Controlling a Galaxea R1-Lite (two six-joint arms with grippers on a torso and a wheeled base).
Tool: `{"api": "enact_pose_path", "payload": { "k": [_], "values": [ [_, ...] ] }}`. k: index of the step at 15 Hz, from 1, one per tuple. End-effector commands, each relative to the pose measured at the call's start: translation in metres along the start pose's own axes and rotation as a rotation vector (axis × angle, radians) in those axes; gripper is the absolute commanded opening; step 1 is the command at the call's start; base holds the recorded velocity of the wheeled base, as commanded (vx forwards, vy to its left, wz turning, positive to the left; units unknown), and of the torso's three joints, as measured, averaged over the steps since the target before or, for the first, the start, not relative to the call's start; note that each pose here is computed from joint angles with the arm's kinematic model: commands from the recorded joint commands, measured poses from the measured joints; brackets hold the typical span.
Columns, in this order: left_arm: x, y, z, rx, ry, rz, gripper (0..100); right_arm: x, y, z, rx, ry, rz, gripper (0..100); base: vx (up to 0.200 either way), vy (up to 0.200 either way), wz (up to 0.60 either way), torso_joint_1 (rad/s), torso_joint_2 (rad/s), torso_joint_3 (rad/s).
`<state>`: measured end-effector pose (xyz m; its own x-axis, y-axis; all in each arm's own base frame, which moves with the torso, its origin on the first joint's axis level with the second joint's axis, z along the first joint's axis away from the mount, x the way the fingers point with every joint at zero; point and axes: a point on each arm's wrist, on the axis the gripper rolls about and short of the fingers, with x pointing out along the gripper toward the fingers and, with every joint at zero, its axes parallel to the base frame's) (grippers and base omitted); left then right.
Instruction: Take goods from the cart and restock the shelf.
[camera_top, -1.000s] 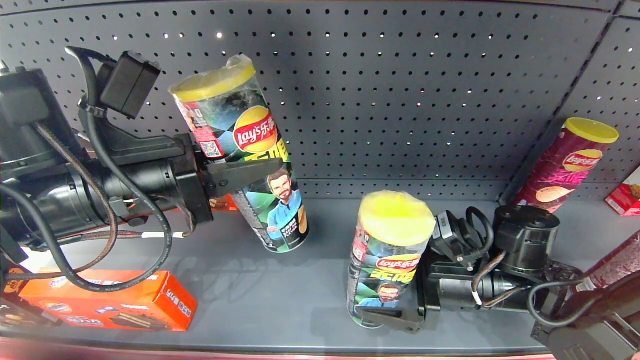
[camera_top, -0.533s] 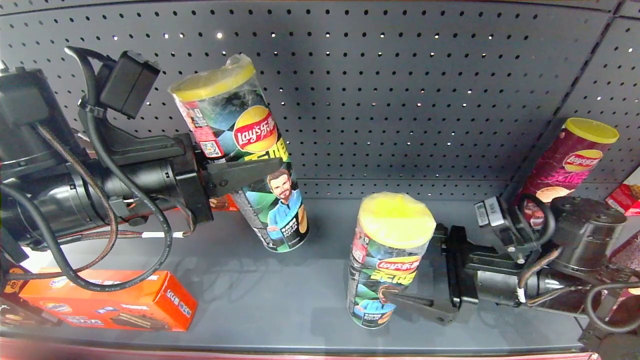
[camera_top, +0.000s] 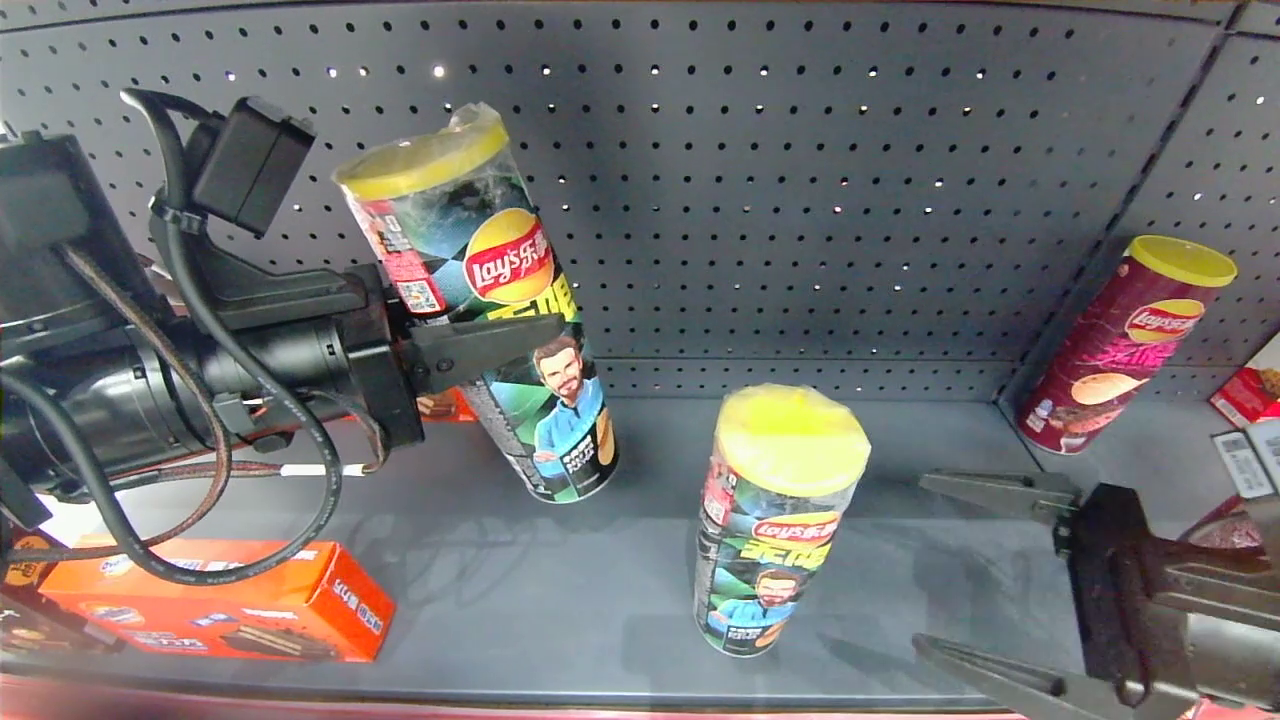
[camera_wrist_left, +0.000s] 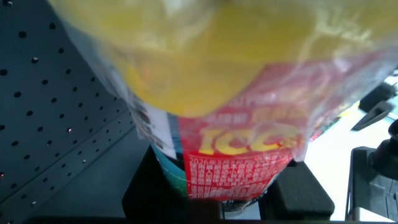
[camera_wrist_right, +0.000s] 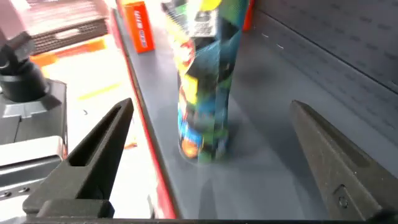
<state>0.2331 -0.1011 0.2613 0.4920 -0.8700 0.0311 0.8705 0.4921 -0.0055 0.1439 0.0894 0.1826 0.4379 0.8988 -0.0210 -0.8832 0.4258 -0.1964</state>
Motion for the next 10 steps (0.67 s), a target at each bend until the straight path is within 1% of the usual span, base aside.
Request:
{"api": "enact_pose_path", "payload": {
  "k": [1,4,5,6,8,10],
  "values": [
    [0.000,-0.001,0.001,0.002,-0.003,-0.001,0,-0.054,0.032,0.018,-0.025,-0.033,-0.156,100,0.000,0.000,0.00,0.000,0.00,0.000],
    [-0.001,-0.001,0.001,0.010,-0.012,-0.002,0,-0.097,0.064,0.007,0.032,0.001,-0.340,100,0.000,0.000,0.00,0.000,0.00,0.000],
    [-0.001,-0.001,0.001,0.010,-0.014,-0.003,0,-0.103,0.068,0.004,0.038,0.004,-0.361,100,0.000,0.000,0.00,0.000,0.00,0.000],
    [-0.001,-0.002,0.000,0.016,-0.021,-0.006,0,-0.119,0.081,-0.005,0.052,0.009,-0.422,100,0.000,0.000,0.00,0.000,0.00,0.000],
    [-0.002,-0.005,-0.006,0.010,-0.014,-0.014,0,-0.138,0.098,-0.024,0.073,0.029,-0.484,100,0.000,0.000,0.00,0.000,0.00,0.000],
    [-0.003,-0.010,-0.007,0.008,-0.012,-0.025,0,-0.150,0.110,-0.042,0.081,0.049,-0.523,100,0.000,0.000,0.00,0.000,0.00,0.000]
  ]
}}
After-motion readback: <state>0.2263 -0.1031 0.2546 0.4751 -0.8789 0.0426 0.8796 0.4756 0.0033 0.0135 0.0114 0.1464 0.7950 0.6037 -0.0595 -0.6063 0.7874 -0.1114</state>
